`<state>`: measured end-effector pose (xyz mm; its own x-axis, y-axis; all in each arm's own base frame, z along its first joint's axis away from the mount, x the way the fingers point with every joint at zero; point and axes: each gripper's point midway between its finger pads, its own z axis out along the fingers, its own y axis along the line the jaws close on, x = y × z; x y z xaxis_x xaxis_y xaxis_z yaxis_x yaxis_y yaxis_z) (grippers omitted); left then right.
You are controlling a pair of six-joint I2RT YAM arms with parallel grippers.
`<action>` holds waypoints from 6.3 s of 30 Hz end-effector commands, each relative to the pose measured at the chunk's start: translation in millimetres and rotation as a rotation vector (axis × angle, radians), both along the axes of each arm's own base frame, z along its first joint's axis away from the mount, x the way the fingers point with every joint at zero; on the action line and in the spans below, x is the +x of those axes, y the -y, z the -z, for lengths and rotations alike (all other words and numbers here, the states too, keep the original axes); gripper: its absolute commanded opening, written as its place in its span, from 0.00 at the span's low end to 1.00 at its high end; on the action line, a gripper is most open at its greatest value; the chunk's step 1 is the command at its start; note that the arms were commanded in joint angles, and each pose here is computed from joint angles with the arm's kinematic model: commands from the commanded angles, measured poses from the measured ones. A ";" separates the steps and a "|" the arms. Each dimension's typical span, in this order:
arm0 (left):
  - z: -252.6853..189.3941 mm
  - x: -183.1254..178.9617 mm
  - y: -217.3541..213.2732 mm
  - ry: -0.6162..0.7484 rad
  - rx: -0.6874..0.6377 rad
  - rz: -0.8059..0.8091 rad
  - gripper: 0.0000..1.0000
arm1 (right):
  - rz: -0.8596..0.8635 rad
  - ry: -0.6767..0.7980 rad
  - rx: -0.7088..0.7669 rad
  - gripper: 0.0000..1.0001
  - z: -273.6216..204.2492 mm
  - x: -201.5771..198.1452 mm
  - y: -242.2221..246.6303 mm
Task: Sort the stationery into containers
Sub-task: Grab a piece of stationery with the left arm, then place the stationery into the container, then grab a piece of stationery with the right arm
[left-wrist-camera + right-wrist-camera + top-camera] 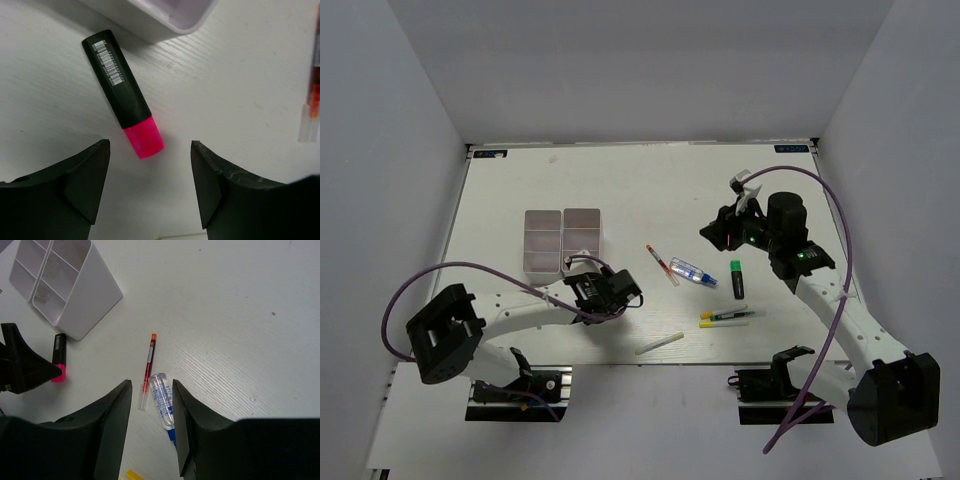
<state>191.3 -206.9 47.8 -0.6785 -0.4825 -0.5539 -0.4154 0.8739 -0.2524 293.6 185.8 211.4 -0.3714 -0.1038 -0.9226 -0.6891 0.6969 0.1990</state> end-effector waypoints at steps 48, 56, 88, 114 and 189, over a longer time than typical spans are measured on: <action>46.1 -70.9 17.3 -0.265 0.059 0.132 0.16 | -0.041 0.054 0.133 0.44 -28.8 -10.8 19.3; 14.7 -76.1 60.3 -0.169 0.099 0.265 0.00 | -0.032 0.056 0.136 0.44 -30.3 -9.2 21.9; -211.2 77.9 -40.9 0.617 -0.161 -0.403 0.00 | -0.017 0.029 0.175 0.44 -27.0 -5.6 28.8; -129.2 136.2 -96.6 0.404 -0.464 -0.704 0.00 | 0.002 0.018 0.208 0.44 -28.2 -8.0 46.3; -190.0 101.1 -53.1 0.407 -0.157 0.510 0.99 | 0.122 -0.266 -0.287 0.75 85.3 45.2 111.8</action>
<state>315.0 -157.0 247.3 -0.5336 -0.4930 -0.6872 0.0504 0.7925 -0.6078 333.8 102.3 150.1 -0.5481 -0.1875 -0.8151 -0.6203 0.7448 0.2458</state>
